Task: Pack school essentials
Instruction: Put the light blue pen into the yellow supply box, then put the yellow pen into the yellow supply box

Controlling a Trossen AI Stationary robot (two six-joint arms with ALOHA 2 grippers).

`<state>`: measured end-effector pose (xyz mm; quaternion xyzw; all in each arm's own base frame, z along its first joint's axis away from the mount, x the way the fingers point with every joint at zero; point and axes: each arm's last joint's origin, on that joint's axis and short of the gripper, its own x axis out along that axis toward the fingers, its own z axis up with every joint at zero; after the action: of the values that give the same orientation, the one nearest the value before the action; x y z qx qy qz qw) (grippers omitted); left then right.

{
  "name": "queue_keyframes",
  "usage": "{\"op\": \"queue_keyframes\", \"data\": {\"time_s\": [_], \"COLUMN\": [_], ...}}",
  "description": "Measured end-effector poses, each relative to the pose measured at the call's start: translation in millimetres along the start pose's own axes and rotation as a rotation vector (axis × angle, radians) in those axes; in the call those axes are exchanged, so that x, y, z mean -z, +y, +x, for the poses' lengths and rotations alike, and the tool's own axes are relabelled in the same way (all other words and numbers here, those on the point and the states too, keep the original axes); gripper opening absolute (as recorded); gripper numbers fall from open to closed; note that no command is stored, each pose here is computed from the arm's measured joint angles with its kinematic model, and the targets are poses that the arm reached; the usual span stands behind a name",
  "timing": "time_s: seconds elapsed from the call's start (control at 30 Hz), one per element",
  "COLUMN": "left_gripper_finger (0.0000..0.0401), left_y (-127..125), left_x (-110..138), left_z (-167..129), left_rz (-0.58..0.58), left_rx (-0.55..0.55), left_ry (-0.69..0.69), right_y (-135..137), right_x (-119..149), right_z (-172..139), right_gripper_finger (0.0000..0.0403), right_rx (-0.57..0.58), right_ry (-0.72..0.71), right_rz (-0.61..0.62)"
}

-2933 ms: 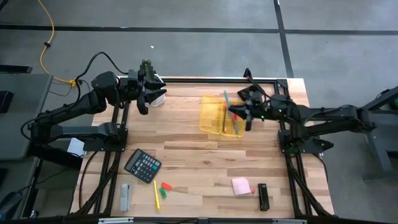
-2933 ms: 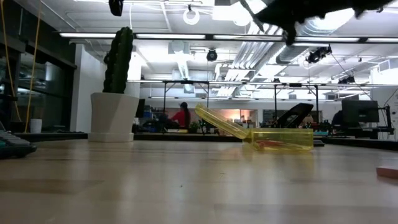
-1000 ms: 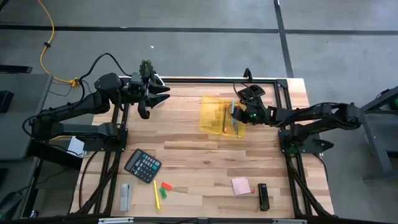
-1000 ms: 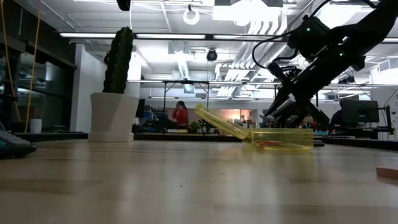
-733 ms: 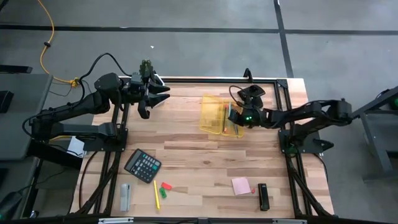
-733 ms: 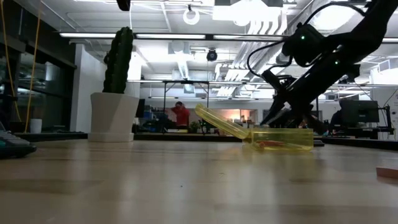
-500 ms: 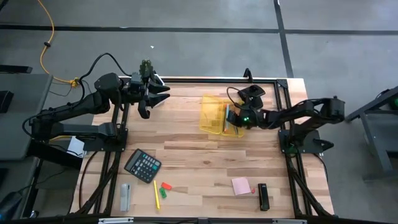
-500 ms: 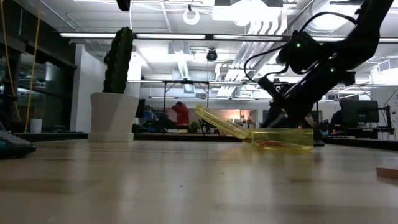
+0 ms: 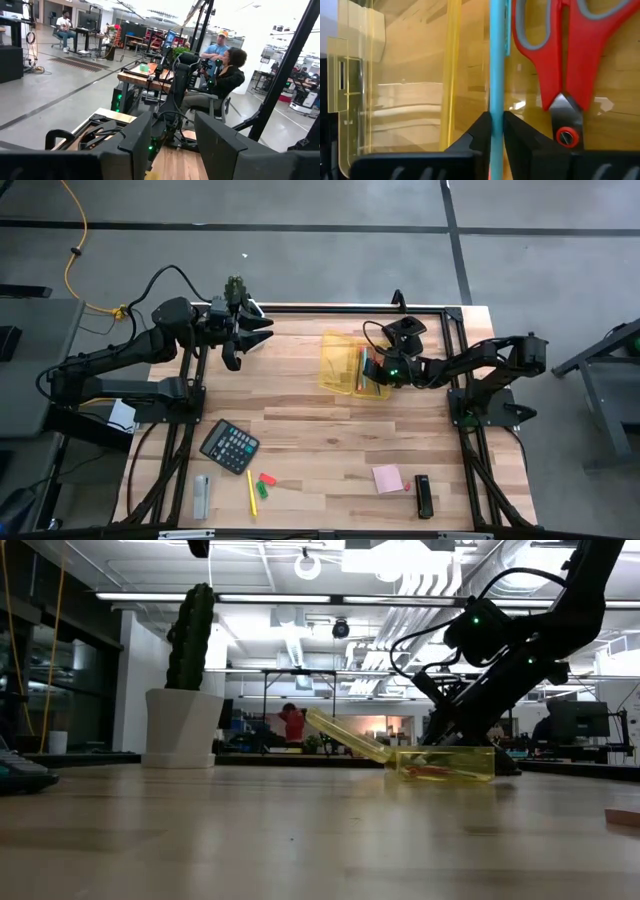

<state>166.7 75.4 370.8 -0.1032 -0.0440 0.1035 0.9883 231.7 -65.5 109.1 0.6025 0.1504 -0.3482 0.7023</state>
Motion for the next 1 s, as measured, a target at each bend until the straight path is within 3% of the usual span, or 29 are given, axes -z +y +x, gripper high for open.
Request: {"op": "queue_keyframes", "data": {"time_s": [0.4,0.67,0.77,0.87,1.0], "left_gripper_finger": [0.0140,0.0140,0.0140,0.0140,0.0140], "left_y": [0.0,-0.1,-0.1,-0.1,-0.1], "left_x": [0.0,0.0,0.0,0.1,0.1], "left_z": [0.0,0.0,-0.1,-0.1,-0.1], "left_rz": [0.000,0.000,0.000,0.000,0.000], "left_rx": [0.000,0.002,0.004,0.004,0.004], "left_ry": [0.000,0.001,0.001,0.001,0.001], "right_y": [8.2,17.7,28.9,45.6,70.6], "right_x": [-5.0,-28.3,-38.5,-47.1,-51.3], "right_z": [-3.4,-31.4,-51.6,-77.2,-112.2], "right_gripper_finger": [0.0160,0.0178,0.0178,0.0178,0.0178], "right_rx": [-0.074,-0.129,-0.235,-0.424,-0.643], "right_ry": [-0.004,-0.003,-0.035,-0.087,-0.210], "right_rz": [-0.051,-0.179,-0.248,-0.343,-0.564]}}
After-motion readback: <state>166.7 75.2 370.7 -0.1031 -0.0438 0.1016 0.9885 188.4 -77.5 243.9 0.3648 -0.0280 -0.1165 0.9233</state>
